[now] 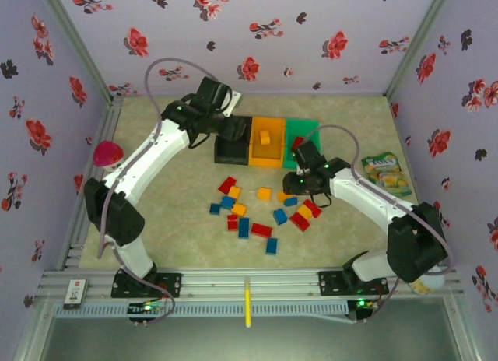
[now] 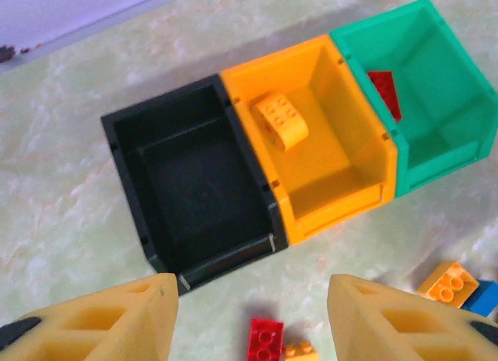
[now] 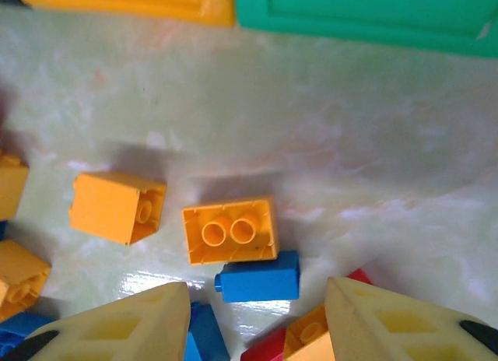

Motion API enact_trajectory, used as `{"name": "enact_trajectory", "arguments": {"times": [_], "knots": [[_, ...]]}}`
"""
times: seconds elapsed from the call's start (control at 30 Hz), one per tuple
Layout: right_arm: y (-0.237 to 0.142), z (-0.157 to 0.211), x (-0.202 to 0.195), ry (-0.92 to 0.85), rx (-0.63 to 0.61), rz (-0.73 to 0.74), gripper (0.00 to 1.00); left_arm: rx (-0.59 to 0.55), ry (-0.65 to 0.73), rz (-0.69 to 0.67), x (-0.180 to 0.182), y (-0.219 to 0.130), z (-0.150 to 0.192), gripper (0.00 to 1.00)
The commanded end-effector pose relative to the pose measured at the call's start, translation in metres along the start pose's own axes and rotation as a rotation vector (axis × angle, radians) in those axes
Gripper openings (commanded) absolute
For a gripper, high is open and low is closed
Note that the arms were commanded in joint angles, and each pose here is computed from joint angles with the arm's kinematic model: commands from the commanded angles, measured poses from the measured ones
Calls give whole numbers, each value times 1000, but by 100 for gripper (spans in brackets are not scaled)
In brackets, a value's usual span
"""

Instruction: Sort the legos into containers by color

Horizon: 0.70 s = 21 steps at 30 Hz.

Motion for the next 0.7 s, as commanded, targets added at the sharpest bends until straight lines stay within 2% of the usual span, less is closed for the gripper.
{"name": "enact_trajectory", "arguments": {"times": [0.0, 0.67], "knots": [[10, 12, 8, -9, 35, -1, 51, -15, -28, -46, 14, -10, 6, 54], [41, 26, 0, -54, 134, 104, 58, -19, -66, -49, 19, -24, 19, 56]]}}
Point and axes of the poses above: each hand's point on the last joint's axis, 136 mm out from that joint toward the fingers, its own y axis out along the fingers, its own x axis along the line the jaws close on, z = x × y, the point moved 1 cm from there along -y, back along the fingers, and after that the axes turned 5 degrees about -y, right-handed, at the moved point
